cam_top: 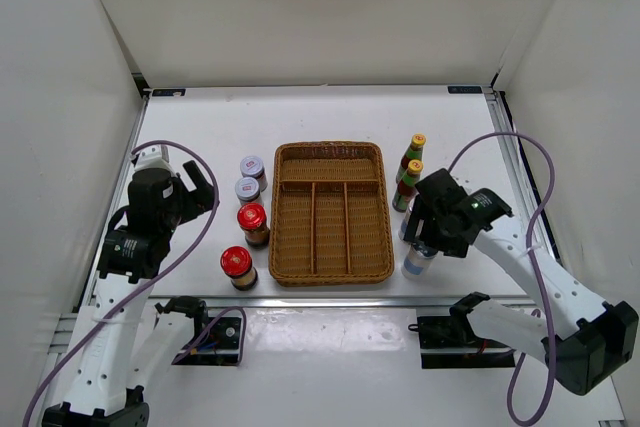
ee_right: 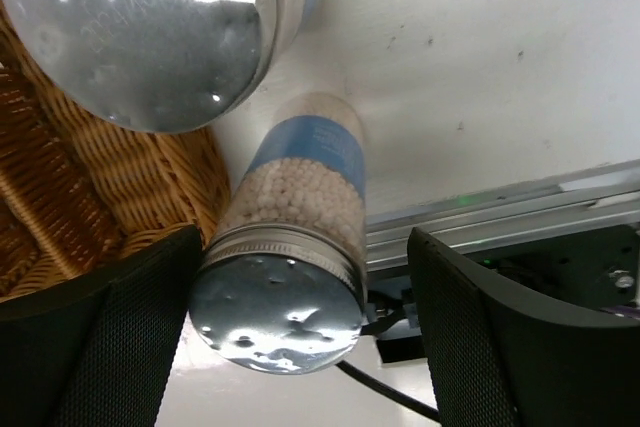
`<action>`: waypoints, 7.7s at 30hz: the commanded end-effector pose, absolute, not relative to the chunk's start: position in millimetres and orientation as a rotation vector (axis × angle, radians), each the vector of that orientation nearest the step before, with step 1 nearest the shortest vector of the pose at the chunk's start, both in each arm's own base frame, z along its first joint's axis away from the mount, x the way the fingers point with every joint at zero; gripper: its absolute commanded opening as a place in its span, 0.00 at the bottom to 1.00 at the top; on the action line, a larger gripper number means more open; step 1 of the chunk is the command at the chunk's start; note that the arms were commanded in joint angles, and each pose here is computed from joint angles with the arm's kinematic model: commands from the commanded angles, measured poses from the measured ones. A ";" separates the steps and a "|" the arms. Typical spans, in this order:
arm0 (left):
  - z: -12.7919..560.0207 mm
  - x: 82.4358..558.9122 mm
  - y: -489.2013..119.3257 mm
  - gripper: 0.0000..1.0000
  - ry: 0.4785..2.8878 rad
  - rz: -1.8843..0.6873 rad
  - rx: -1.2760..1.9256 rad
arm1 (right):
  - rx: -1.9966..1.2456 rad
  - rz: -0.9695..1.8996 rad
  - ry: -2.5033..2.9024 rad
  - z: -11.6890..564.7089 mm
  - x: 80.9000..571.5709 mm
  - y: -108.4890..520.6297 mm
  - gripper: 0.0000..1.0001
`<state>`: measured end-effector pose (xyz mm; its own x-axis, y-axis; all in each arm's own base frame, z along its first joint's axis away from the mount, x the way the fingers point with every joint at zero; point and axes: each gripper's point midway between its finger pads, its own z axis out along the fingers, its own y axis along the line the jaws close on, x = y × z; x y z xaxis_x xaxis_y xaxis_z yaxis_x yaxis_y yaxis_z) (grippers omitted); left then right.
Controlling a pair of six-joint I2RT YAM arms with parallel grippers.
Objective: Organize the condiment bottles
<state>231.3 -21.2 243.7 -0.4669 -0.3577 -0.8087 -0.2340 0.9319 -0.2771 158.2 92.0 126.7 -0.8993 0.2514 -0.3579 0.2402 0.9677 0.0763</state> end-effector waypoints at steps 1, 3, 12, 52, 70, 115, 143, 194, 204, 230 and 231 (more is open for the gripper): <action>244.0 230.5 -16.8 1.00 2.068 -0.136 -0.443 | 0.442 0.124 2.768 124.1 147.3 102.0 0.87; 244.0 230.5 -16.8 1.00 2.068 -0.136 -0.443 | 0.428 0.146 2.767 122.3 145.2 104.6 0.85; 244.0 230.5 -16.8 1.00 2.068 -0.136 -0.443 | 0.395 0.191 2.703 146.8 140.6 103.2 0.45; 240.1 232.8 -17.2 1.00 2.086 -0.129 -0.444 | -0.258 0.084 2.545 175.9 295.7 248.9 0.94; 238.1 234.0 -17.3 1.00 2.095 -0.126 -0.445 | 0.068 0.010 2.553 164.0 226.7 110.8 1.00; 236.1 235.1 -17.5 1.00 2.104 -0.122 -0.445 | -0.354 0.358 2.455 189.5 181.4 213.1 0.10; 240.3 233.0 -15.9 1.00 2.081 -0.125 -0.459 | -0.063 -0.133 2.097 295.9 281.2 124.8 0.91; 236.6 232.7 -14.2 1.00 2.087 -0.112 -0.464 | 0.278 -0.255 2.155 273.2 442.5 105.9 0.00; 236.6 232.7 -14.2 1.00 2.087 -0.112 -0.464 | -0.085 0.006 2.067 306.9 434.4 227.3 0.00; 232.2 234.9 -16.2 1.00 2.109 -0.114 -0.460 | -0.199 0.082 2.175 246.3 438.5 260.9 0.99; 232.1 234.8 -17.8 1.00 2.112 -0.124 -0.455 | -0.198 0.056 2.170 254.6 433.4 252.5 0.99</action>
